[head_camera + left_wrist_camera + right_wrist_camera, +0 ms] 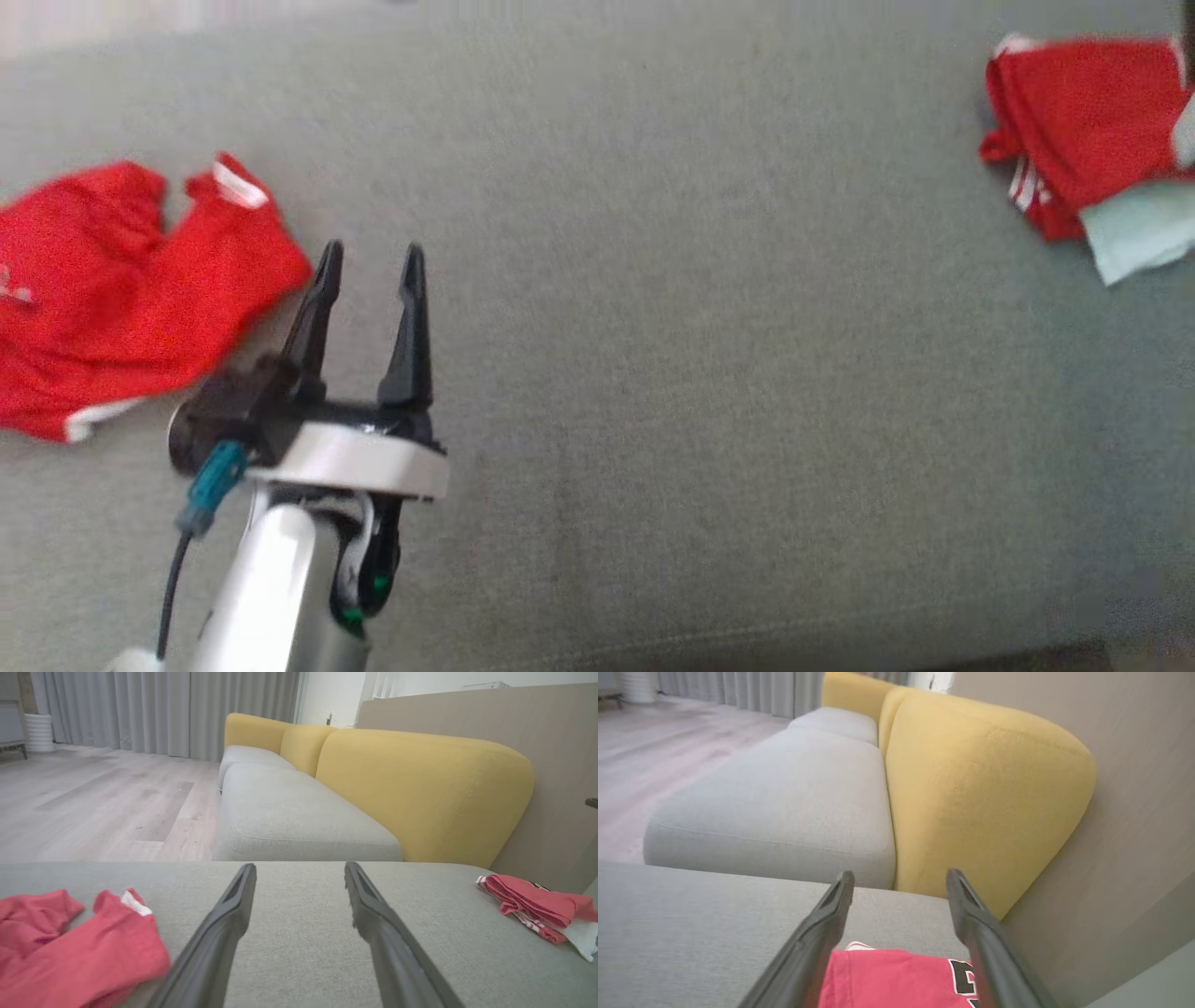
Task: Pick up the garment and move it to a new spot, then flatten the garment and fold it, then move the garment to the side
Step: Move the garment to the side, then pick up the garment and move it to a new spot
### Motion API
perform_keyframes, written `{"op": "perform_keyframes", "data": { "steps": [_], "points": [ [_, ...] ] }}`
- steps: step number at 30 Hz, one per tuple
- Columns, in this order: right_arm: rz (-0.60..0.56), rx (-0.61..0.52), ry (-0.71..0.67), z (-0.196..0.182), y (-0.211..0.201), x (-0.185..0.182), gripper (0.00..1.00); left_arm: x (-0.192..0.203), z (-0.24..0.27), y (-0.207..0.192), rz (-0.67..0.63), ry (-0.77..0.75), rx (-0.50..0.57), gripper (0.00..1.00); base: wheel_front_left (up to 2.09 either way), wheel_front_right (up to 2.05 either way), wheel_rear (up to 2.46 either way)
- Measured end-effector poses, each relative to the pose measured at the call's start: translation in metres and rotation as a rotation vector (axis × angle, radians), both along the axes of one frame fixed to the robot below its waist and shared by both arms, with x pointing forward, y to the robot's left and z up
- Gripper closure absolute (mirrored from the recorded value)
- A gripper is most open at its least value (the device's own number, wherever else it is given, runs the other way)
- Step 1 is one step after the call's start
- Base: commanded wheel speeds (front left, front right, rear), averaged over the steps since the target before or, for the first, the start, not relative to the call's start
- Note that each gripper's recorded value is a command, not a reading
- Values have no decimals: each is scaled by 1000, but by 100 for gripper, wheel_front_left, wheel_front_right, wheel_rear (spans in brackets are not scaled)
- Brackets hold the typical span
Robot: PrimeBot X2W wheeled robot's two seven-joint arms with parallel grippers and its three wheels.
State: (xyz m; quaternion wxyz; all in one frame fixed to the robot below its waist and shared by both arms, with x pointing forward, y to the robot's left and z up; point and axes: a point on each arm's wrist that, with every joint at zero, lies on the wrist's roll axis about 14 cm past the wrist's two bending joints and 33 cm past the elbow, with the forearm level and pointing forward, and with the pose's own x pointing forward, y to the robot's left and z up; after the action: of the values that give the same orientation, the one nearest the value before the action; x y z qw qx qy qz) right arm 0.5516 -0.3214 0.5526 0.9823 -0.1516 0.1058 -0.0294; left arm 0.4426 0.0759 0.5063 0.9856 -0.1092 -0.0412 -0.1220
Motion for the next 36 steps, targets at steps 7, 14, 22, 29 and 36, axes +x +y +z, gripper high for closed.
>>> {"op": "perform_keyframes", "data": {
  "steps": [7,14,22,29,36],
  "points": [
    [164,169,-152,20,68,-50,0,-42,26,41,115,-48,23,0,0,0,0],
    [269,334,-232,1,120,-110,0,-75,44,78,218,-99,22,0,0,0,0],
    [264,422,-202,-41,142,-155,0,-90,33,99,282,-73,55,0,0,0,0],
    [239,441,-194,-54,147,-171,0,-90,27,101,289,-57,66,0,0,0,0],
    [272,440,-217,-44,159,-167,0,-94,27,103,296,-57,64,0,0,0,0]
  ]
}}
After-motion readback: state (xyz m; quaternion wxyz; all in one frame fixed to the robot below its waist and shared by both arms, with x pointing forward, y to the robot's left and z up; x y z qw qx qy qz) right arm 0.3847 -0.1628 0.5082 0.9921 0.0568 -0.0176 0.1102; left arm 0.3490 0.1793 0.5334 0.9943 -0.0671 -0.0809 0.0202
